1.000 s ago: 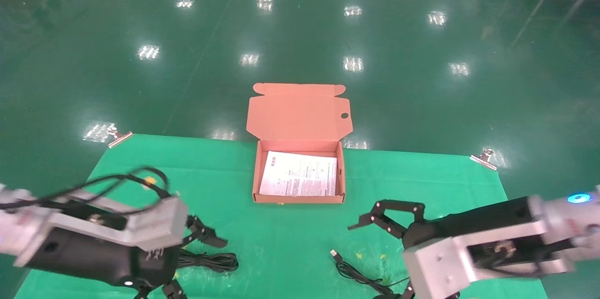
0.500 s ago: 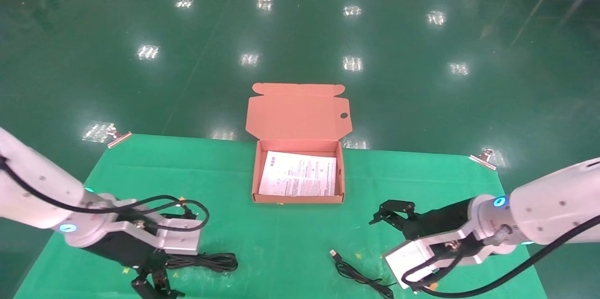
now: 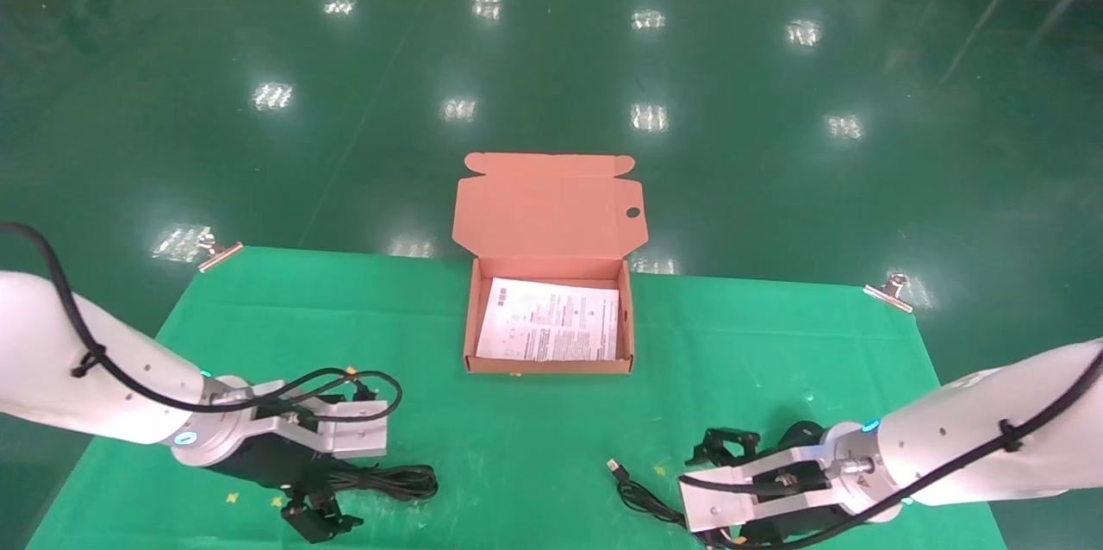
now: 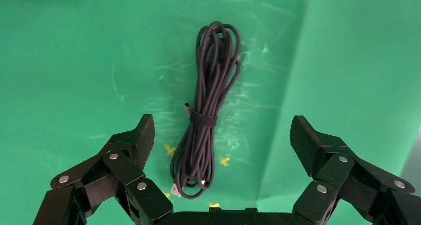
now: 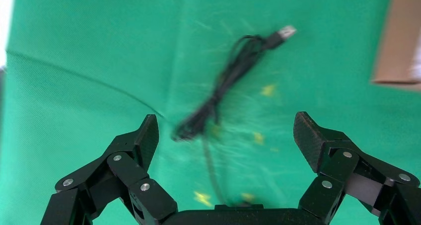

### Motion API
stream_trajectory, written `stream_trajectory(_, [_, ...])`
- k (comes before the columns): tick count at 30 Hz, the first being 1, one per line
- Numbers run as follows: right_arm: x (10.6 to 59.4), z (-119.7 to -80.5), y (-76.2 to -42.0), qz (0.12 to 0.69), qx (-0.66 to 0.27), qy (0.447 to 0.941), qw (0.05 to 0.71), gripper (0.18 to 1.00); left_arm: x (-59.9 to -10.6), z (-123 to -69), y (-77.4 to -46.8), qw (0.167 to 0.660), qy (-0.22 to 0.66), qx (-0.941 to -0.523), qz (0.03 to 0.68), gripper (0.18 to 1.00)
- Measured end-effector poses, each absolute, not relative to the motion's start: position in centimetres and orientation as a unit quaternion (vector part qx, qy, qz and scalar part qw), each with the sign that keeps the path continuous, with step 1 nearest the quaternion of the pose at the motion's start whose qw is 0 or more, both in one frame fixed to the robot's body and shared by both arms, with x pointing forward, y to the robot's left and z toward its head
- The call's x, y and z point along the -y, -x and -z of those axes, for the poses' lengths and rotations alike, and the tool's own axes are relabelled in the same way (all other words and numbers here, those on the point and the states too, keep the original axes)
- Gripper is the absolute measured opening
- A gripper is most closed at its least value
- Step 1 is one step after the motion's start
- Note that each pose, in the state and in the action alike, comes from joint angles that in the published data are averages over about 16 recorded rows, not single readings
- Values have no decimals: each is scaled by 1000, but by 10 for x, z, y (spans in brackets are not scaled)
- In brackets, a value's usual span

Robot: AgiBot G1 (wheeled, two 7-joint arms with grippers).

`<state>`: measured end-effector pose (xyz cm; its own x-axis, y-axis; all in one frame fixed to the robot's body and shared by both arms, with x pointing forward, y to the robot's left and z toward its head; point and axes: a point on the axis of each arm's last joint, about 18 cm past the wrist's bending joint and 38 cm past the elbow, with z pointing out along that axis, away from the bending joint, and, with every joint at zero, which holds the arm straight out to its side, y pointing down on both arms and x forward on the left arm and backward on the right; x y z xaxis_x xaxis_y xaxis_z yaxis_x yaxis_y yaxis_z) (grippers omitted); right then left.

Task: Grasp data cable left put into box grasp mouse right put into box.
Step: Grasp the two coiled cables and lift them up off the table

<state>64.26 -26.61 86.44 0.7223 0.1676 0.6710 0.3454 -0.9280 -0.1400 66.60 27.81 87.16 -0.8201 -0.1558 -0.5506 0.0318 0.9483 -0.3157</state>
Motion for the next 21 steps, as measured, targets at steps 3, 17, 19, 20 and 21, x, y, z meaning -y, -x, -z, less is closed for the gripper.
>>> stream_trajectory(3, [266, -857, -648, 337, 112, 924, 141, 1001, -279, -865, -672, 295, 42, -941, 161, 1001])
stream_trajectory(17, [262, -826, -676, 326, 62, 930, 158, 1001, -286, -842, -696, 283, 67, -942, 167, 1001])
stream_trajectory(19, [261, -822, -680, 327, 60, 930, 156, 1001, -288, -839, -699, 284, 69, -942, 166, 1001])
stream_trajectory(20, [261, -820, -682, 328, 59, 930, 155, 1001, -289, -838, -701, 285, 70, -942, 165, 1001])
stream_trajectory(21, [261, -818, -684, 329, 59, 930, 154, 1001, -289, -837, -702, 285, 71, -942, 165, 1001])
